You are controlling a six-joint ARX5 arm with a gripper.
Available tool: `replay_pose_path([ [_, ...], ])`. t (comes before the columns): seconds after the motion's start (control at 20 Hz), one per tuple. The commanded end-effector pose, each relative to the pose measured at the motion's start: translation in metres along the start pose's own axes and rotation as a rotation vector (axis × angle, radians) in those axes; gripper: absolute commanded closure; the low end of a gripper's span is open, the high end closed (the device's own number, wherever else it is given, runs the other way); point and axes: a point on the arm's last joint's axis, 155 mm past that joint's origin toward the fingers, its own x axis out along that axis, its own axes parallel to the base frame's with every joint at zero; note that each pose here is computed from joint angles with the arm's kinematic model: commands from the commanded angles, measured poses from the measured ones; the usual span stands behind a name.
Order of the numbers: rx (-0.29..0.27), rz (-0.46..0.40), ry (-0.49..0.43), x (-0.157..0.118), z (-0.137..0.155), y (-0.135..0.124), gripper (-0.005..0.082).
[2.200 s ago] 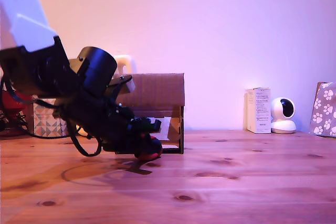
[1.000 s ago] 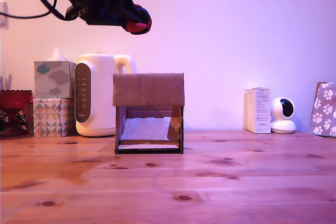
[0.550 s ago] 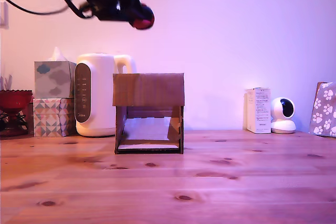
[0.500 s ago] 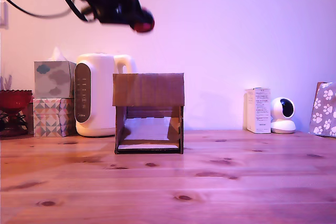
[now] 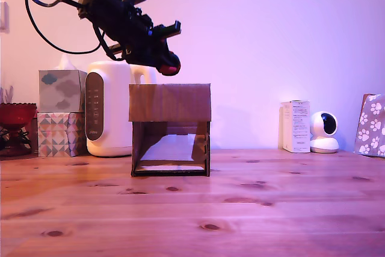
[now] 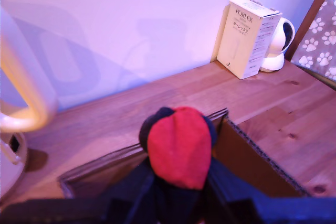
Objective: Drop the footbag into the cardboard dice tower
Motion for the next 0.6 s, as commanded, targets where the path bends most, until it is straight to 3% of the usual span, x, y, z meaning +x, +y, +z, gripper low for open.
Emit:
replay_pose_path([
  [0.0, 0.034, 0.002, -0.002, 0.005, -0.001, 0.003, 0.0333],
  [0.05, 0.039, 0.002, -0.002, 0.004, 0.000, 0.003, 0.0174],
  [0.1, 0.041, 0.002, 0.000, 0.004, 0.000, 0.002, 0.0071],
  [0.35, 0.051, -0.003, 0.055, 0.000, -0.001, 0.001, 0.0071],
  [0.45, 0.049, -0.002, 0.085, -0.003, -0.001, 0.000, 0.0170],
  [0.5, 0.045, -0.002, 0.104, -0.007, -0.002, -0.001, 0.0276],
  [0.55, 0.042, -0.002, 0.124, -0.010, -0.005, -0.001, 0.0441],
])
